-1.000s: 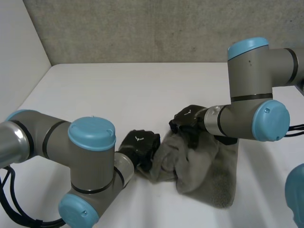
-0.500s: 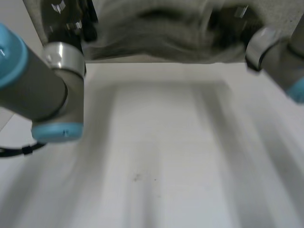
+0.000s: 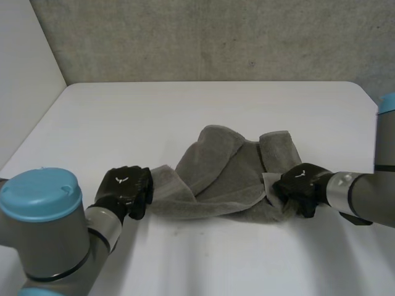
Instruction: Fold the towel.
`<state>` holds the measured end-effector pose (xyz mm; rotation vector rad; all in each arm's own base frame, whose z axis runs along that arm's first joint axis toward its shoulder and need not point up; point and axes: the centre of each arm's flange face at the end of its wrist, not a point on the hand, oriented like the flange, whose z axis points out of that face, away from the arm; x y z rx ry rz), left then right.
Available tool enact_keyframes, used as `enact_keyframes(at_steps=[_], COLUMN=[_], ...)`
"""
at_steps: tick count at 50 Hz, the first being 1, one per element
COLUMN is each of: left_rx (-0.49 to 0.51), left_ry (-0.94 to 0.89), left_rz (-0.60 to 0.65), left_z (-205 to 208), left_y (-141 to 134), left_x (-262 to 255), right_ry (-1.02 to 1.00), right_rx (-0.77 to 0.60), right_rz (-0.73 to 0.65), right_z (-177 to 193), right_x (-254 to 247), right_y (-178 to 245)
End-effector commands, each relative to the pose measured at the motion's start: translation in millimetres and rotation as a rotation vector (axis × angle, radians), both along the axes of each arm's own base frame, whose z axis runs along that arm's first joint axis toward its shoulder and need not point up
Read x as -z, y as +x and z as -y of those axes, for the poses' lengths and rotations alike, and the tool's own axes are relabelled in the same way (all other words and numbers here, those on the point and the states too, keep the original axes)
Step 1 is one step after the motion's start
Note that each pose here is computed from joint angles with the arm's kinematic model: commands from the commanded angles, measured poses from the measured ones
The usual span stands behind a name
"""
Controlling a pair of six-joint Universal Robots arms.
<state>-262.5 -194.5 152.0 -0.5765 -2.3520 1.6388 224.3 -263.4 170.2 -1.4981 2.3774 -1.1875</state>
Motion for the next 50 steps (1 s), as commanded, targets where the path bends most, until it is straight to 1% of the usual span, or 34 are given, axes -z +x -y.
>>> enact_keyframes(at_steps=[1,5,6,7,9,10,11,12,14,15,16,17,19,20,21,23,25,26,28,29,31,32,33,34,35,37,38,40,41,42,43,46,48,50], left_rx=[0.011,0.016,0.016,0.02,0.023,0.029,0.037,0.037,0.051,0.069,0.086,0.086,0.129,0.129,0.16,0.179,0.198,0.214,0.226,0.237,0.243,0.258,0.258,0.267,0.269,0.275,0.275,0.296,0.296,0.307,0.322,0.34,0.373,0.385], left_ry=[0.015,0.01,0.01,0.005,0.0,-0.011,-0.027,-0.027,-0.045,-0.075,-0.109,-0.109,-0.176,-0.176,-0.197,-0.218,-0.234,-0.247,-0.249,-0.245,-0.229,-0.213,-0.213,-0.195,-0.172,-0.15,-0.149,-0.104,-0.104,-0.084,-0.066,-0.049,-0.03,-0.03], left_rz=[0.02,0.035,0.035,0.044,0.051,0.058,0.074,0.074,0.092,0.117,0.147,0.147,0.176,0.176,0.18,0.172,0.154,0.142,0.135,0.138,0.148,0.161,0.162,0.175,0.192,0.213,0.213,0.265,0.265,0.299,0.333,0.366,0.431,0.448], left_z=[-16,-23,-23,-25,-27,-28,-29,-29,-29,-29,-28,-28,-26,-26,-25,-23,-21,-19,-16,-12,-10,-8,-8,-5,0,6,6,13,13,17,21,23,27,29], left_y=[8,13,13,14,15,16,16,16,16,14,13,13,8,8,4,0,-4,-7,-10,-14,-17,-21,-21,-25,-27,-30,-30,-35,-35,-37,-39,-40,-43,-44], left_x=[-8,-9,-9,-9,-10,-13,-15,-15,-18,-22,-27,-27,-37,-37,-42,-47,-53,-57,-58,-56,-51,-45,-45,-40,-35,-30,-30,-20,-20,-15,-9,-2,8,10], right_ry=[-0.007,-0.047,-0.074,-0.074,-0.113,-0.113,-0.125,-0.126,-0.141,-0.141,-0.147,-0.153,-0.162,-0.162,-0.171,-0.178,-0.156,-0.156,-0.163,-0.163,-0.202,-0.202,-0.224,-0.232,-0.232,-0.255,-0.255,-0.261,-0.268,-0.273,-0.273,-0.278,-0.278,-0.304], right_rx=[0.008,0.043,0.059,0.059,0.112,0.112,0.144,0.145,0.199,0.2,0.209,0.206,0.194,0.194,0.185,0.184,0.141,0.141,0.068,0.068,0.016,0.015,-0.001,-0.022,-0.022,-0.08,-0.08,-0.11,-0.137,-0.158,-0.158,-0.18,-0.184,-0.18], right_rz=[0.004,0.031,0.066,0.066,0.174,0.174,0.229,0.229,0.323,0.324,0.356,0.379,0.391,0.391,0.389,0.38,0.345,0.345,0.278,0.277,0.188,0.188,0.133,0.086,0.086,0.001,0.0,-0.026,-0.049,-0.07,-0.07,-0.101,-0.111,-0.107], right_z=[-19,-15,-14,-14,-10,-10,-6,-6,4,4,6,8,8,8,10,12,14,14,10,10,6,6,7,8,8,10,10,10,9,8,8,12,13,19], right_x=[-18,-31,-40,-40,-58,-58,-64,-64,-70,-70,-72,-73,-74,-74,-74,-73,-60,-60,-49,-49,-39,-39,-33,-26,-26,-10,-10,-4,1,5,5,13,16,12], right_y=[-11,-17,-18,-18,-17,-17,-19,-19,-22,-22,-22,-20,-18,-18,-16,-15,-3,-3,18,18,36,36,40,43,43,48,48,51,53,55,55,58,58,61])
